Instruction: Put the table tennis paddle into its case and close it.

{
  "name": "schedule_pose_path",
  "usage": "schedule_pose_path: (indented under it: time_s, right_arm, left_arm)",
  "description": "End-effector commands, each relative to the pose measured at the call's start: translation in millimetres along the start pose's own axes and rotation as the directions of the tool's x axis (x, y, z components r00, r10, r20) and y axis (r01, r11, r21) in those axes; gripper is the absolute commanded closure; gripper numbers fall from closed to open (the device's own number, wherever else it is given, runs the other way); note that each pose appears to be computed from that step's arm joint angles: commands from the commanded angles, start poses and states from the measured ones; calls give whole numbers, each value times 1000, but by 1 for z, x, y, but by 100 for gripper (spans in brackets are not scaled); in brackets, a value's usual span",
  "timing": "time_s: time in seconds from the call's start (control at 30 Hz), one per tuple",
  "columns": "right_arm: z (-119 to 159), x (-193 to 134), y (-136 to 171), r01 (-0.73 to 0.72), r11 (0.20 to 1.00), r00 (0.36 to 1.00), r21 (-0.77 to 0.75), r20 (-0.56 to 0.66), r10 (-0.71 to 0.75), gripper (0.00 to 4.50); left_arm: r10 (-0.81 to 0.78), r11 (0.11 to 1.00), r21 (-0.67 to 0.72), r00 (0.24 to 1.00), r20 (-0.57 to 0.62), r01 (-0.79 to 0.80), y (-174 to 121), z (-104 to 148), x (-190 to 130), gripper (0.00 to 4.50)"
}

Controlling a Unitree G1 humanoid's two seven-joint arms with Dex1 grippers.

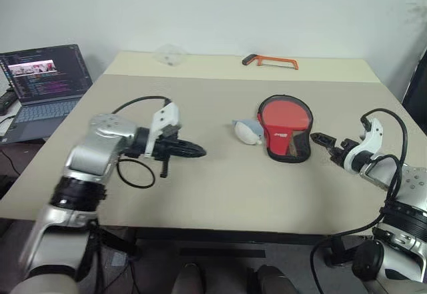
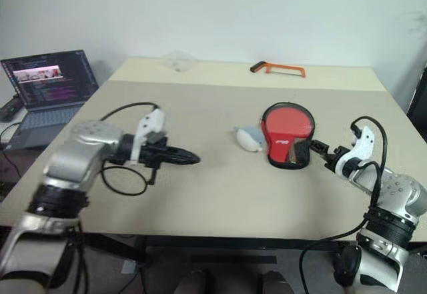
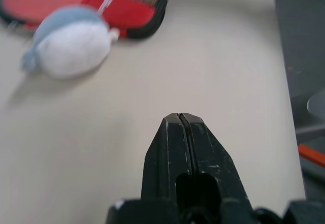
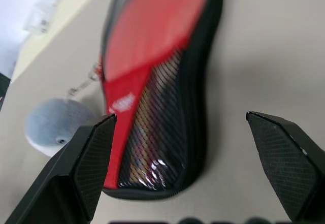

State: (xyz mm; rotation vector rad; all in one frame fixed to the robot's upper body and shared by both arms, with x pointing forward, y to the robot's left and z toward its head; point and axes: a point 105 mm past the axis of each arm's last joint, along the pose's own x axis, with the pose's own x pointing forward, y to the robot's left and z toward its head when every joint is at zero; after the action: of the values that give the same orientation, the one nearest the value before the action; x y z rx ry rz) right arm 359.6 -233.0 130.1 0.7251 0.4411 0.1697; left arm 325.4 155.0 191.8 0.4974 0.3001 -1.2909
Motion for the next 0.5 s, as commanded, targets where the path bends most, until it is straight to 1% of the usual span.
schedule_pose_path:
  time_s: [0.03,0.17,0.27,0.4,0.5]
  right_arm:
    - [-5,3,9,-56,997,998,53,-13,57,0]
    - [-22,15,13,-70,992,995,104,-61,77,0]
    - [-30,21,25,-115,987,988,115,-90,126,0]
    - [-33,25,34,-148,981,982,126,-97,161,0]
    - [-34,30,47,-192,972,974,132,-96,206,0]
  left_arm:
    - [9,1000,29,1000,-17,-8,-7,3,-5,447]
    - [8,1000,20,1000,-7,-7,-14,5,-1,447]
    - [10,1000,9,1000,-10,-10,-18,4,1,447]
    - [15,1000,1,1000,-15,-15,-20,3,1,447]
    - [22,1000,-4,1000,-18,-22,-21,3,-1,447]
